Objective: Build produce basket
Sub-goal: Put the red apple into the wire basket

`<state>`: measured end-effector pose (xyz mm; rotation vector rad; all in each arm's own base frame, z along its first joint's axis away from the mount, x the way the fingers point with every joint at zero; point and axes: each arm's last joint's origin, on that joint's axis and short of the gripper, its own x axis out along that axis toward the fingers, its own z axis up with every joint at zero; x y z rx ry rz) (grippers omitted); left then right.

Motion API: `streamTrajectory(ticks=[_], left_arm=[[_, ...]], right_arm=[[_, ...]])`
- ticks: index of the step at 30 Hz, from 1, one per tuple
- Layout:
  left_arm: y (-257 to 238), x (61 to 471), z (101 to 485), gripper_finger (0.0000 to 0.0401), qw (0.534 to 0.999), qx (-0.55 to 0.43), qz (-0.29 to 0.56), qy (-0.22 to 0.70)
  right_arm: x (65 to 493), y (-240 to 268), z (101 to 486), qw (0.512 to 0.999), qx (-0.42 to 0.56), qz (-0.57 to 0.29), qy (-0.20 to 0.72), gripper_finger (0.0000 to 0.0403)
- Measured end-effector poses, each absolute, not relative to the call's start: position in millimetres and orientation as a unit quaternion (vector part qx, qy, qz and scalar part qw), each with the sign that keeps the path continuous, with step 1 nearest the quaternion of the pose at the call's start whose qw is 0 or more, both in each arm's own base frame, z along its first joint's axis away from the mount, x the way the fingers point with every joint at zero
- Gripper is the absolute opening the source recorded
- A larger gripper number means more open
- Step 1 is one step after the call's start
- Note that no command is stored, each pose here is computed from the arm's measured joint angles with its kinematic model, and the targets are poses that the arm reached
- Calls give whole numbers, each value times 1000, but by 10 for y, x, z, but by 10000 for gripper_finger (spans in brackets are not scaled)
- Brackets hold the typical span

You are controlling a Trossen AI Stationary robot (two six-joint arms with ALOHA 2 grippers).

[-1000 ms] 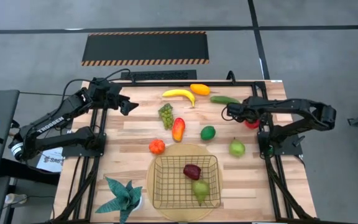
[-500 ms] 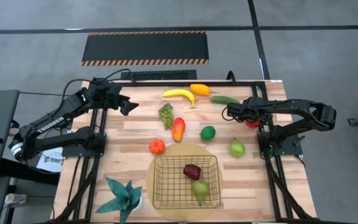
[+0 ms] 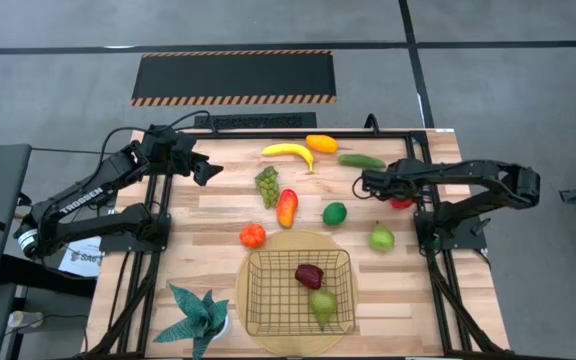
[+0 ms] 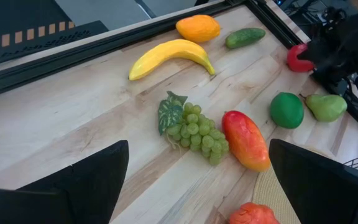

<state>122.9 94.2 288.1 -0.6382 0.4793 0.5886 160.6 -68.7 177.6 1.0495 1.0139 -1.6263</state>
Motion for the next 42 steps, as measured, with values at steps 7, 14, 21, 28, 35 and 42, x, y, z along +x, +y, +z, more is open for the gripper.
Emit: streamTrajectory(ticks=[7, 14, 21, 28, 35, 42], left_arm=[[942, 1229, 2881, 374, 879, -306, 282, 230], [942, 1229, 2881, 374, 879, -307, 282, 230], [942, 1230, 2880, 374, 879, -307, 283, 230], [942, 1230, 2881, 374, 877, -314, 284, 228], [941, 1230, 2881, 374, 876, -317, 285, 227], [940, 1228, 2877, 374, 871, -328, 288, 226]], right_arm=[[1893, -664, 2097, 551, 421, -590, 413, 277], [2230, -587, 2674, 671, 401, -502, 370, 276], [2603, -224, 3275, 817, 379, -330, 284, 276], [2770, 383, 3525, 905, 334, -148, 217, 276], [2691, 883, 3588, 928, 302, -46, 216, 276], [2841, 1313, 3432, 930, 293, 13, 220, 276]])
